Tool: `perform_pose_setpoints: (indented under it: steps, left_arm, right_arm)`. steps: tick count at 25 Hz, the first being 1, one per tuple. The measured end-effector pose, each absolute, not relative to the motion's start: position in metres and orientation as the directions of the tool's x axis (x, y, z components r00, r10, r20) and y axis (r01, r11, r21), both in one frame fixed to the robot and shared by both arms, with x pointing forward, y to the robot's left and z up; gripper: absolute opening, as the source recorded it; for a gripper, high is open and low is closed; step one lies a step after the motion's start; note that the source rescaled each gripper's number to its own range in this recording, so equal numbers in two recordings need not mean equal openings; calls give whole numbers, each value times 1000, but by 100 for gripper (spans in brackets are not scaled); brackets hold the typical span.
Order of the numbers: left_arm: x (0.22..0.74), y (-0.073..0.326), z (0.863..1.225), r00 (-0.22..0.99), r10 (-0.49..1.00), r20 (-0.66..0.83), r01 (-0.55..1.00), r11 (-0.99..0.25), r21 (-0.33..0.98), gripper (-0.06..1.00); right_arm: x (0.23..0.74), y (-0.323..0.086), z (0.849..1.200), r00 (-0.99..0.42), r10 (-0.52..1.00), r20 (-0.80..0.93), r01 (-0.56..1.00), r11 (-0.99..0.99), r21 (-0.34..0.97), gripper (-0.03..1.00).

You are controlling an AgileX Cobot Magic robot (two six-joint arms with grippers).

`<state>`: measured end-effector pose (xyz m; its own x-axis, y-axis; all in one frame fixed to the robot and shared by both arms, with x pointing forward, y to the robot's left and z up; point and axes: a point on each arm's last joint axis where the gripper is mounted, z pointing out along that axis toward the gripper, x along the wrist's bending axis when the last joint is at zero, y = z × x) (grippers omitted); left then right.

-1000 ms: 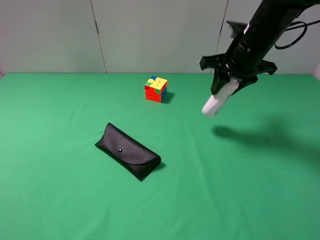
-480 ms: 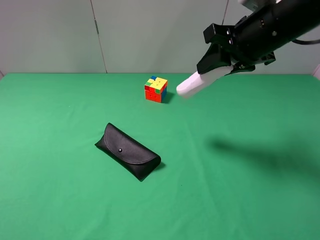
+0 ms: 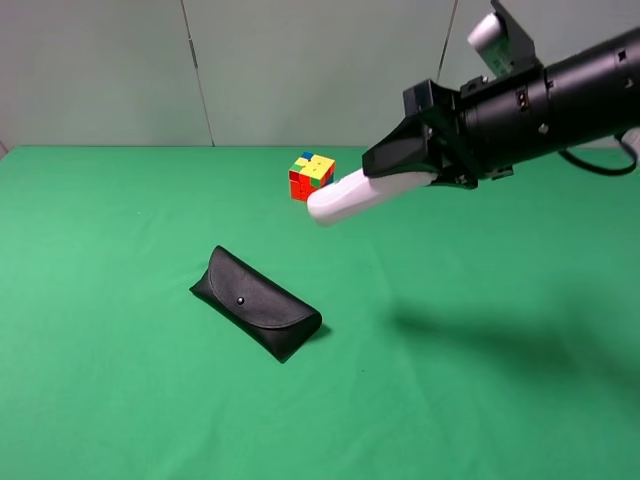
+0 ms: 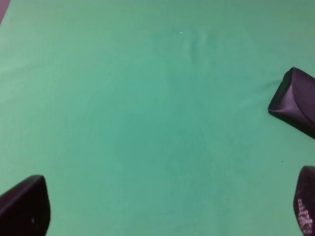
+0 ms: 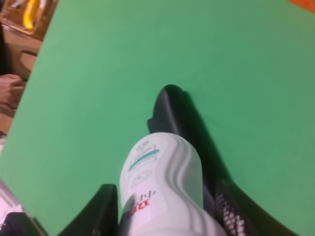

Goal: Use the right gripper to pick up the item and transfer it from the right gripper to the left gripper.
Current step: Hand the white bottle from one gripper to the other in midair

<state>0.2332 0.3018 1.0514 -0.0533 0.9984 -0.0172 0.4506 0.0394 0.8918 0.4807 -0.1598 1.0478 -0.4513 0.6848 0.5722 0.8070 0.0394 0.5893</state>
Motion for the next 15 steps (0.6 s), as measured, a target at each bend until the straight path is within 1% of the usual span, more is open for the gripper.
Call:
perform_pose_setpoints:
  steps: [6, 12, 15]
  left_arm:
    - [233, 302, 1051, -53, 998, -17, 451, 39, 892, 98]
    - [233, 302, 1051, -53, 998, -17, 451, 39, 892, 98]
    - [233, 302, 1051, -53, 998, -17, 451, 39, 892, 98]
  right_arm:
    - [475, -158, 1037, -472, 636, 610, 792, 2, 611, 1]
    - [478, -154, 1023, -468, 611, 638, 812, 12, 584, 0]
    - [479, -153, 1022, -475, 601, 643, 810, 13, 586, 0]
